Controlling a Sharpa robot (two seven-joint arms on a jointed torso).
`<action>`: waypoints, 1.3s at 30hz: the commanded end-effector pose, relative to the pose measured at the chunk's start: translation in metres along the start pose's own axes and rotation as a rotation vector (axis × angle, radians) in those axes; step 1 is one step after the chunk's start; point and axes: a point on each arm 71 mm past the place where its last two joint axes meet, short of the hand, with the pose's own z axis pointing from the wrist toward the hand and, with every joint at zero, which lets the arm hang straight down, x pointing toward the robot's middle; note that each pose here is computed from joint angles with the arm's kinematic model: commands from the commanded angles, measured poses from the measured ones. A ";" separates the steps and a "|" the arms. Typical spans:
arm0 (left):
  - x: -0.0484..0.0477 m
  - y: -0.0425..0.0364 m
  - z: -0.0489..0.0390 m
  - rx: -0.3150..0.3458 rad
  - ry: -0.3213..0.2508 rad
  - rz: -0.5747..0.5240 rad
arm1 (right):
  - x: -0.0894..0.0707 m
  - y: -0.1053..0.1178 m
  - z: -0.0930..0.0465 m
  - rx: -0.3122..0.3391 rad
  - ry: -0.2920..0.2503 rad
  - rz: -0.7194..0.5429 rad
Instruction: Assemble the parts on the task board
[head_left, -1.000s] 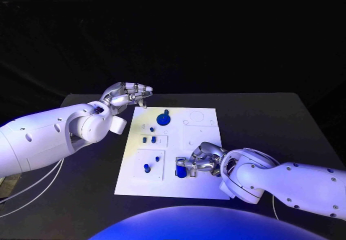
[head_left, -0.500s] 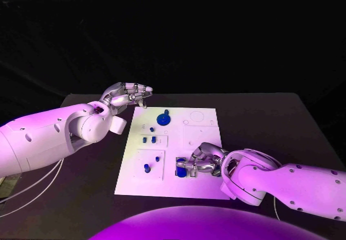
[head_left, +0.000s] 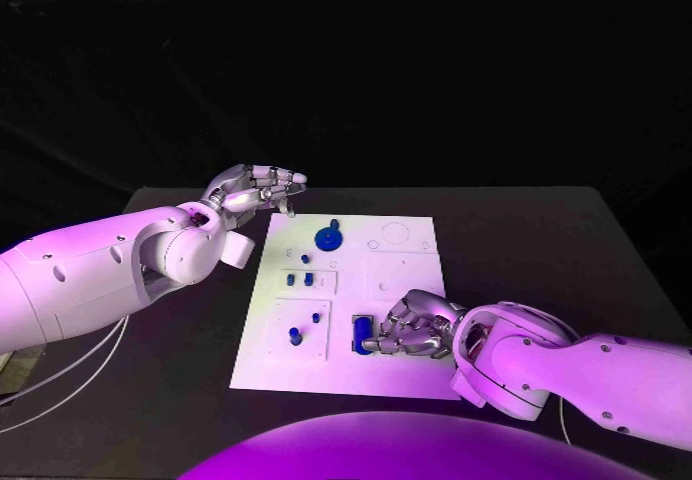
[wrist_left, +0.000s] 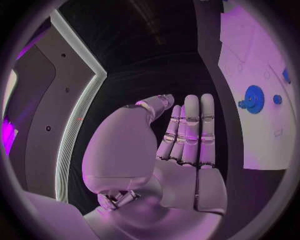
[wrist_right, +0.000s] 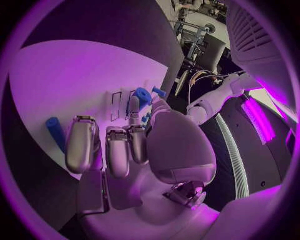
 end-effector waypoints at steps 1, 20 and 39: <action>0.0021 -0.0010 0.0006 0.006 0.014 -0.007 | 0.002 0.001 -0.001 -0.020 0.030 -0.009; 0.0029 -0.0009 0.0008 0.005 0.016 -0.007 | -0.003 -0.003 0.011 0.028 -0.022 -0.035; 0.0016 -0.0009 -0.0003 0.003 0.015 -0.006 | -0.003 -0.001 0.011 0.015 -0.031 -0.045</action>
